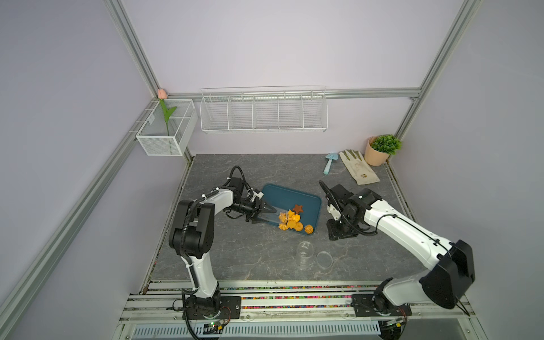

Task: Pour the cookies out of the jar
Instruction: Pour the cookies in the jar onto the tray.

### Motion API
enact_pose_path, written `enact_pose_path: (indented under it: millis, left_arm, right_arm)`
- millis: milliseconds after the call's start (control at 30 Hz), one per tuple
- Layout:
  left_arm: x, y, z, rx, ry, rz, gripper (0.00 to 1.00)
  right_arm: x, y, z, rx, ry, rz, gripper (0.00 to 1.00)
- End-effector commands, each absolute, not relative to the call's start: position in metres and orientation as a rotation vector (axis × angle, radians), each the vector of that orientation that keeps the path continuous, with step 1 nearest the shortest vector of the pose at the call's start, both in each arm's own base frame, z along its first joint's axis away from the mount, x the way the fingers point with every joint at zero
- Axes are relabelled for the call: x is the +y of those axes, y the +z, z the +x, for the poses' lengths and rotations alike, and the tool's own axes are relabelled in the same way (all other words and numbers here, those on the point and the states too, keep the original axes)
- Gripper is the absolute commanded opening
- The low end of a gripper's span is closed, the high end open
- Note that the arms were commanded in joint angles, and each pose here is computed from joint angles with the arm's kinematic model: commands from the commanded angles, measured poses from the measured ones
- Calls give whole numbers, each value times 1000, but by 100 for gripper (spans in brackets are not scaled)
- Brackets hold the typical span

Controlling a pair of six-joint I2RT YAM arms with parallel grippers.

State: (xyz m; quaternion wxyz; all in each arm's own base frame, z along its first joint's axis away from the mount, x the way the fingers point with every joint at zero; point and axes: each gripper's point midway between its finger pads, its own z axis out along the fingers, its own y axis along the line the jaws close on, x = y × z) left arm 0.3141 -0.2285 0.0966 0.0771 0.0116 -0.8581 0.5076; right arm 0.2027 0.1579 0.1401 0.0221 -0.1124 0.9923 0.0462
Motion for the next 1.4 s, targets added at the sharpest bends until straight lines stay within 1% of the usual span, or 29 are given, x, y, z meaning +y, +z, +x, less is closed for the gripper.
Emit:
enact_pose_path:
  millis: [0,100,367,500,567,600,667,700,733,833,867,900,933,967,1000,1033,1067,1367]
  left_arm:
    - [-215,102,326,-2658,1477,-10,60]
    - [-204,111,334,-2709,1457,16,60]
    - [-194,158,342,-2855,1426,-10,60]
    - [-186,179,346,-2969,1407,35,60]
    - [-183,192,347,-3023,1434,93,60]
    - [-182,198,349,-3046,1459,114,60]
    - [-180,210,348,-3085,1506,168,60]
    - [-179,216,348,-3103,1524,187,60]
    - [-178,221,347,-3115,1540,199,60]
    - [-172,233,344,-3176,1548,240,61]
    - [-170,238,343,-3190,1560,246,61]
    - [-169,243,342,-3202,1571,254,61]
    - [-169,246,340,-3207,1584,258,61]
    - [-168,251,339,-3218,1595,262,61]
    - [-167,257,338,-3231,1602,268,61]
    - [-166,261,337,-3239,1610,274,61]
    - [-165,265,336,-3240,1621,280,61]
    - [-172,297,318,-3199,1715,254,62]
  right_arm:
    - [157,141,201,3090,157,-366,54]
    - [161,145,203,3078,186,-368,54]
    - [172,161,214,3034,265,-352,54]
    - [177,174,225,2994,306,-331,56]
    - [181,183,230,2975,340,-321,65]
    - [182,186,232,2969,355,-314,67]
    - [186,193,236,2951,396,-304,68]
    - [187,196,238,2942,416,-299,72]
    - [189,198,239,2936,431,-297,73]
    - [190,206,243,2908,446,-298,86]
    - [189,208,244,2904,446,-295,88]
    - [189,211,245,2895,447,-295,93]
    - [188,213,246,2888,444,-291,93]
    - [187,215,247,2876,442,-287,100]
    - [186,217,249,2864,440,-281,98]
    - [185,219,250,2853,443,-272,90]
    - [185,221,250,2840,448,-263,89]
    - [179,234,257,2765,514,-180,88]
